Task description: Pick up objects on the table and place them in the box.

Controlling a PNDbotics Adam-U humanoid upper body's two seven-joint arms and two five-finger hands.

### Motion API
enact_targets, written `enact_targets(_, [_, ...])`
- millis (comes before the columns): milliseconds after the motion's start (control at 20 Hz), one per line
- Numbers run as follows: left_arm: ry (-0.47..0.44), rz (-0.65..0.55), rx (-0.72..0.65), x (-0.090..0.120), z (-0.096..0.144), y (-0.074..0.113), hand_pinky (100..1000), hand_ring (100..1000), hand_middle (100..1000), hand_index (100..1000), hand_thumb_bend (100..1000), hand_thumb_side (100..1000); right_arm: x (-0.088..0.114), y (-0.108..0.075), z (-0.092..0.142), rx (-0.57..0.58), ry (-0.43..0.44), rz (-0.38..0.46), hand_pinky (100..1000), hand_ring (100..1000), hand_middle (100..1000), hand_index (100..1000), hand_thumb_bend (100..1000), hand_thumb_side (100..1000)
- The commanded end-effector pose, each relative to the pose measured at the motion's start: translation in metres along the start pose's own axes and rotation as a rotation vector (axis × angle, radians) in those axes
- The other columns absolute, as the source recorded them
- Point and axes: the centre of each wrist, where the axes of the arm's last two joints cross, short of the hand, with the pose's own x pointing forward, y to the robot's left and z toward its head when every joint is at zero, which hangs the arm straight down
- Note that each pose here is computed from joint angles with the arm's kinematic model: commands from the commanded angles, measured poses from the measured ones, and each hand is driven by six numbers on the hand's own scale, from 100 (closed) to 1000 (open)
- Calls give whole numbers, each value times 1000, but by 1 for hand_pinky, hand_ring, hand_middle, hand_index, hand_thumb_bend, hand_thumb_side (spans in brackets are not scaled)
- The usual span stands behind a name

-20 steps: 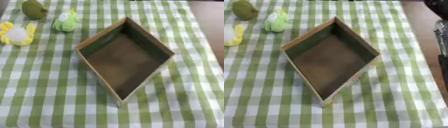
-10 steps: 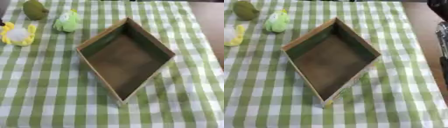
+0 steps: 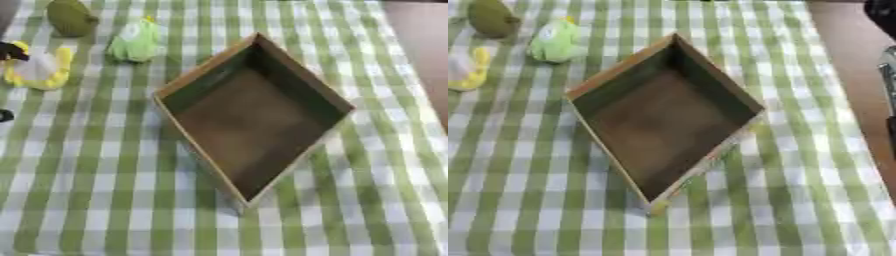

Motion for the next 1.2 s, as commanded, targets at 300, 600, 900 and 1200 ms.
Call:
enact_targets(300, [39,24,32,-8,2,14,839,901,938,964,320,100,5,-3,-7,6,-30,0,839,865,689,931,100,470])
enact_targets(600, [62,47,61,-7,0,28,798,869,879,947,331,100,5,-1,-9,11,-38,-7,840,866,687,931,100,470])
enact_targets(900, [76,-12,91,-1,-3,37,826,893,918,1000,510,100,5,0,-9,14,-39,-16,840,871,684,932,100,470])
enact_targets(1200, [95,-22,141,2,-9,37,808,881,893,989,409,100,5,1,-9,17,-35,-22,842,880,682,934,100,470])
